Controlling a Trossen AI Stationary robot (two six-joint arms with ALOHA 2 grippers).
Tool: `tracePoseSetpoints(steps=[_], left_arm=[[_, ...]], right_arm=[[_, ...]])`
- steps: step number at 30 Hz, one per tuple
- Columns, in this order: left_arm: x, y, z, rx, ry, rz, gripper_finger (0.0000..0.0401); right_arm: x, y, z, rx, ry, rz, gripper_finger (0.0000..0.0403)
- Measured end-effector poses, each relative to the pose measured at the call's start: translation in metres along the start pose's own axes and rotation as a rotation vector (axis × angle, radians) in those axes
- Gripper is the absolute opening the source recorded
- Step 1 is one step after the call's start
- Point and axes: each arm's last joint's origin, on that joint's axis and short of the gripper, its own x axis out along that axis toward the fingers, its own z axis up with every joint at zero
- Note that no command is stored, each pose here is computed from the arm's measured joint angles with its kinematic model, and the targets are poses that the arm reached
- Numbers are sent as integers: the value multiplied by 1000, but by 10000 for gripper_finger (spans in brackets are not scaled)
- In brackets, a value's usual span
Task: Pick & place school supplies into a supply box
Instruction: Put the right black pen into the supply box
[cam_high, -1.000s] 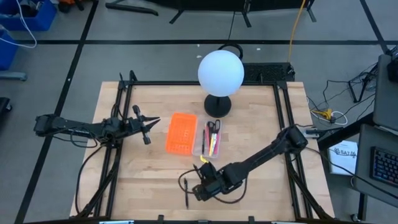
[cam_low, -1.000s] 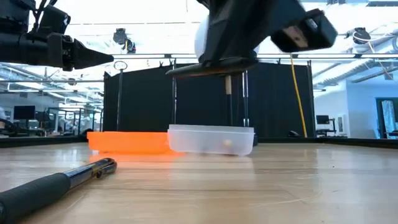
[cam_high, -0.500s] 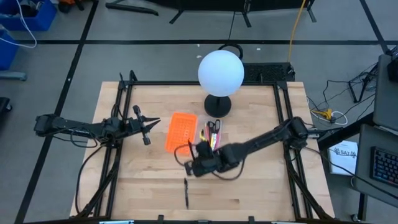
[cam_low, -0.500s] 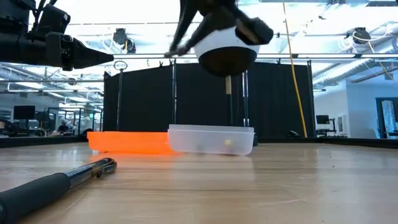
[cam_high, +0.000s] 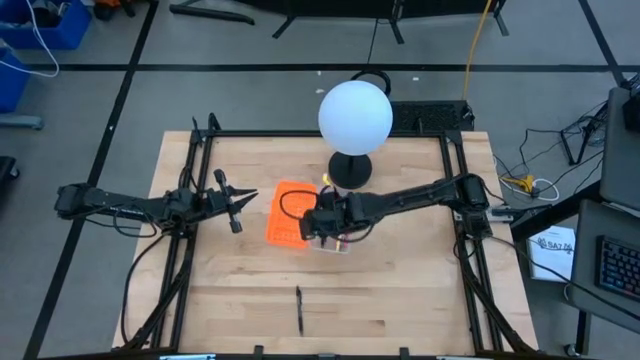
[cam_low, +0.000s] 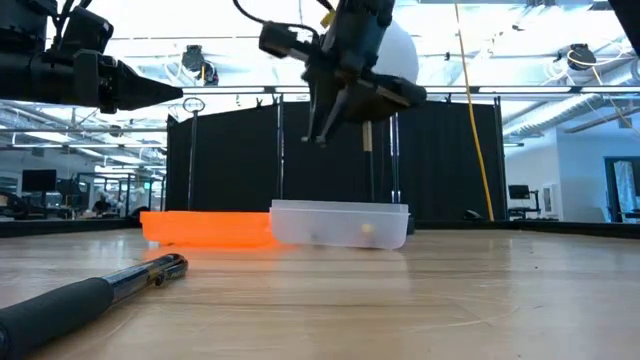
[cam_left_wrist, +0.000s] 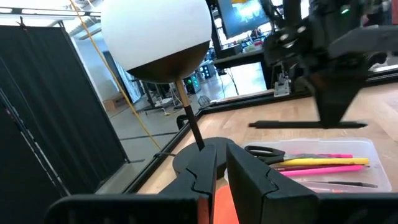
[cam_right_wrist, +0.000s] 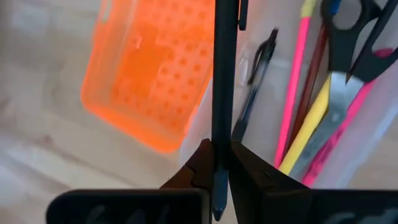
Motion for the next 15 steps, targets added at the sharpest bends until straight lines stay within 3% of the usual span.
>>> tracePoseSetpoints(steps=[15], left_arm=[[0,0,1,-3,-7,3,47]], right_arm=[[66,-41,8,156,30,-4,18]])
